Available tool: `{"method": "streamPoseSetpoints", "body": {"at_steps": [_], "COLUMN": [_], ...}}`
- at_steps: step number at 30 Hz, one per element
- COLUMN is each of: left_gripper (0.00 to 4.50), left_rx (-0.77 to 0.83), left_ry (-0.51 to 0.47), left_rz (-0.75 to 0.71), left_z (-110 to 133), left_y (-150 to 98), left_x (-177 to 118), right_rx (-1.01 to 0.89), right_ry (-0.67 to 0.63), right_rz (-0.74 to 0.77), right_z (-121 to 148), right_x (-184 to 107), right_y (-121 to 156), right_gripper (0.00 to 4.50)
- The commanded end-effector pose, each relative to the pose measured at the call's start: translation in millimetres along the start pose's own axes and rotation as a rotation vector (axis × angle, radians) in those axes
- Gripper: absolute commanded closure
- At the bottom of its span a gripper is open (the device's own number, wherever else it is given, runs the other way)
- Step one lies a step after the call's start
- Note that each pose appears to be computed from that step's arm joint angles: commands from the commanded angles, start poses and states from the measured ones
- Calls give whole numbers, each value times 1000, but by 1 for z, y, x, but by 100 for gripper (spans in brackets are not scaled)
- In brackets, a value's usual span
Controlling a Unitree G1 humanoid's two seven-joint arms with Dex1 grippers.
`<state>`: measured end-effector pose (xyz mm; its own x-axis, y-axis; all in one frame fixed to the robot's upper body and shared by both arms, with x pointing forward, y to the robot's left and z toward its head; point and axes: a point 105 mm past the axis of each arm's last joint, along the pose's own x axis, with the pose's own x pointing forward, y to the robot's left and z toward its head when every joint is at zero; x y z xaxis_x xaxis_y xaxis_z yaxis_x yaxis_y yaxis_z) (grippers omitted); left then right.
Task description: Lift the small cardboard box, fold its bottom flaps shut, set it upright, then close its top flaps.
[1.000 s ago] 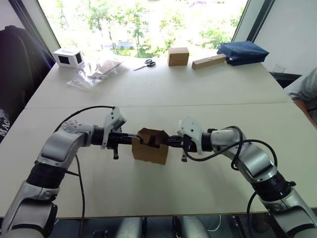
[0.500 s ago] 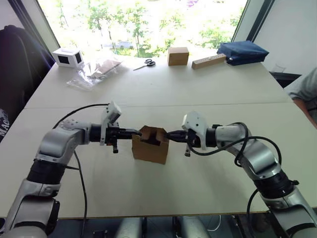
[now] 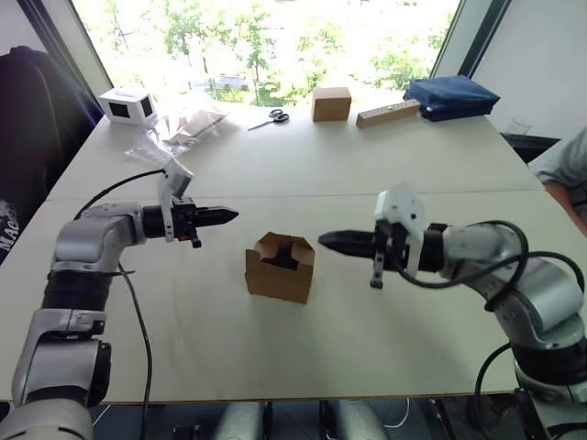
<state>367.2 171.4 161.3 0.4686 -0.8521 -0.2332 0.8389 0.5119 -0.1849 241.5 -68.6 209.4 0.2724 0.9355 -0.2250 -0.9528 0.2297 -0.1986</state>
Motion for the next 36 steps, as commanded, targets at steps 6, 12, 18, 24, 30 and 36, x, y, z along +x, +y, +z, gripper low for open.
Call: {"method": "streamPoseSetpoints", "body": {"at_steps": [6, 12, 18, 24, 30, 36], "left_gripper": [448, 448, 448, 448, 448, 448], "left_rx": [-46, -111, -108, -112, -117, -121], "left_ry": [32, 59, 122, 118, 113, 107], "left_rz": [-33, -164, -247, -286, -292, -282], "left_z": [-19, -25, -36, -37, -40, -44], "left_y": [12, 0, -9, -15, -18, -20], "left_x": [27, 50, 52, 51, 48, 46], "right_rx": [5, -119, -186, -215, -226, -234], "right_ry": [4, 108, 132, 170, 169, 173], "right_rz": [114, 73, 35, -2, -20, -22], "right_z": [3, -15, -17, -25, -27, -28], "right_x": [15, 34, 40, 44, 47, 50], "right_y": [34, 26, 17, 5, -2, -4], "right_gripper": [450, 450, 450, 450, 450, 450]}}
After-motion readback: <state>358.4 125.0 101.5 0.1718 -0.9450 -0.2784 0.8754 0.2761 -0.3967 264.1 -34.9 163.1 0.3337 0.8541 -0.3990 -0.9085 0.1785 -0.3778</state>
